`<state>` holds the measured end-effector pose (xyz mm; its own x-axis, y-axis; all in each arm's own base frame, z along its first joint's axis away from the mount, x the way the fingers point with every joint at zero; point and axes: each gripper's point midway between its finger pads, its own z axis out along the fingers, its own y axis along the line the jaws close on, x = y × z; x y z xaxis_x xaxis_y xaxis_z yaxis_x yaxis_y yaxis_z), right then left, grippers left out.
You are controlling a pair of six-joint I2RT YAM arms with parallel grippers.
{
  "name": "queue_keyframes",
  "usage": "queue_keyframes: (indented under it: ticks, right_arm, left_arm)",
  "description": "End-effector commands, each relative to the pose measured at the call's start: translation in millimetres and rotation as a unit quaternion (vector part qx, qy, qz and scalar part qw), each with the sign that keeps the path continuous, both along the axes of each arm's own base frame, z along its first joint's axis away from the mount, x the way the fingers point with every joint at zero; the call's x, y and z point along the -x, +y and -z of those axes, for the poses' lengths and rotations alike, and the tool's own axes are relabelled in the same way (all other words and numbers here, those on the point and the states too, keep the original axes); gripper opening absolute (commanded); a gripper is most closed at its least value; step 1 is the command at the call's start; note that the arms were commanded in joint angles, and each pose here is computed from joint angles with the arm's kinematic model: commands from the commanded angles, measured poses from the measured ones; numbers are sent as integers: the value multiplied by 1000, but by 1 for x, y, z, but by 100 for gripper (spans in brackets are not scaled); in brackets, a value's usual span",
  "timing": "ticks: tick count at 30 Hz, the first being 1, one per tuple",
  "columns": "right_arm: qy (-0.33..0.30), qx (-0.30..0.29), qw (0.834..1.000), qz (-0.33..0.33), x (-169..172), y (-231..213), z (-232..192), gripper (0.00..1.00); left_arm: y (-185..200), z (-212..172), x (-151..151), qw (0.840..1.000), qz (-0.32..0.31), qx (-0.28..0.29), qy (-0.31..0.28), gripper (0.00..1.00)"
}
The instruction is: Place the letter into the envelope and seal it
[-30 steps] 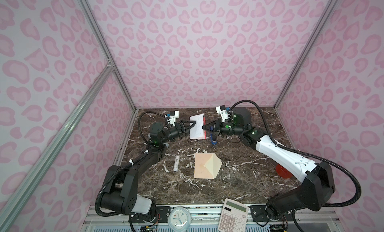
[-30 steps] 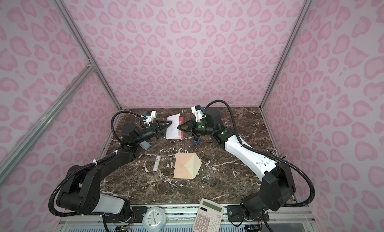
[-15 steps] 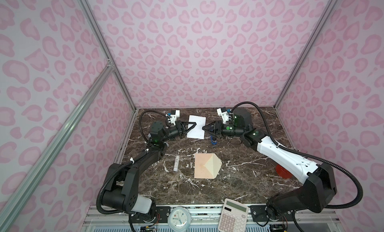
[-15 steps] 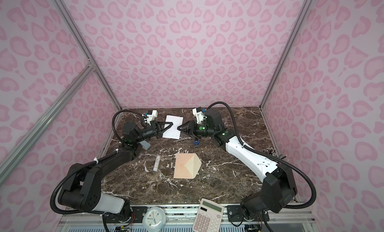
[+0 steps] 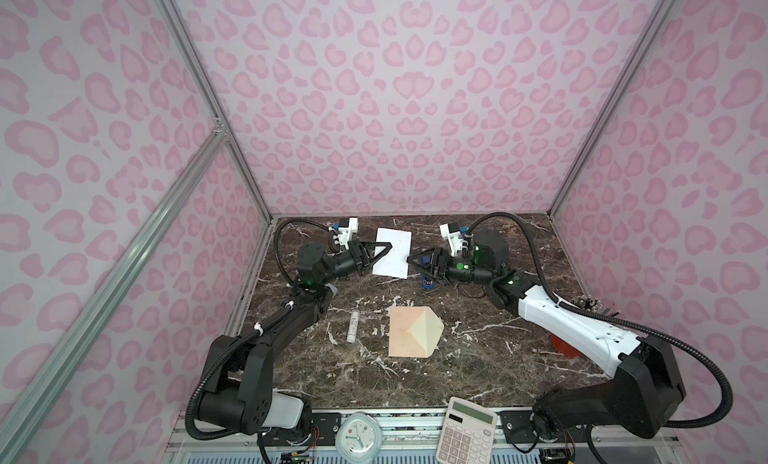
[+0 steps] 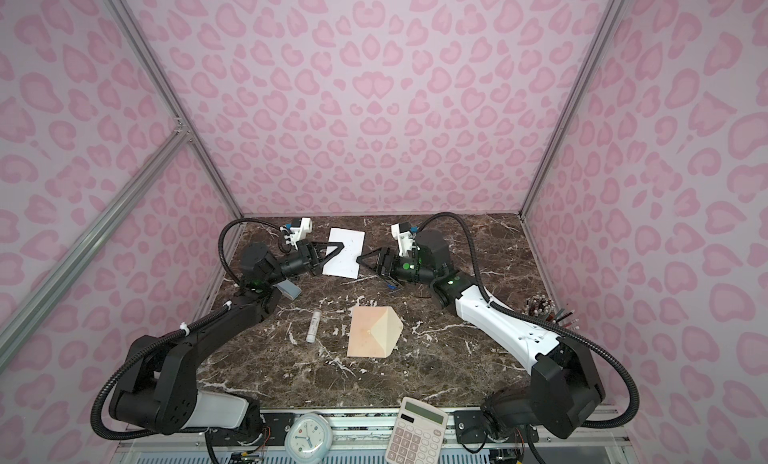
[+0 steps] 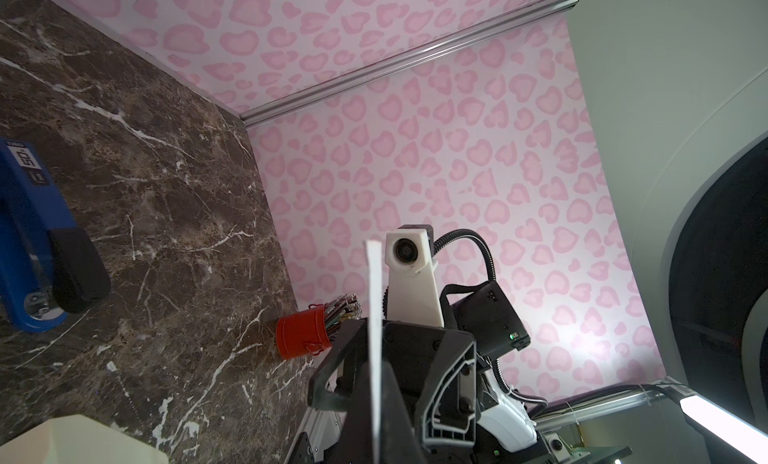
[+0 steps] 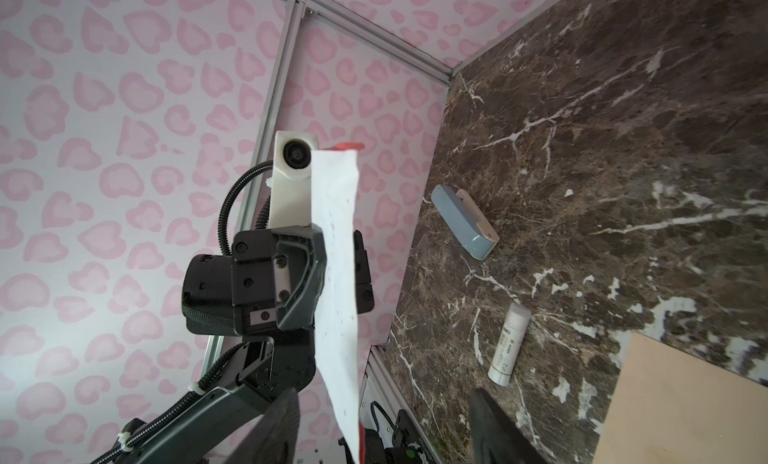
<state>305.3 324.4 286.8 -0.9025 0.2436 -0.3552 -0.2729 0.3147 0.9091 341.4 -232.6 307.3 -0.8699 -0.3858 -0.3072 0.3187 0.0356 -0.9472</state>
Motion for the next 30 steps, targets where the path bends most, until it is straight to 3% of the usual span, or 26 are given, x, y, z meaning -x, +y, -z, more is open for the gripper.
queue_keyframes:
  ticks: [1, 14, 30]
  right_arm:
    - [-41, -45, 998, 1, -3, 11, -22, 66]
    - [-41, -85, 995, -31, 3, 47, -25, 52]
    - [-19, -83, 996, -31, 7, 47, -15, 28]
  left_arm:
    - [0, -9, 4, 1000, 1, 1, -23, 6]
    - [-1, -15, 10, 1000, 1, 9, -27, 6]
    - [-1, -13, 15, 1000, 2, 7, -28, 9]
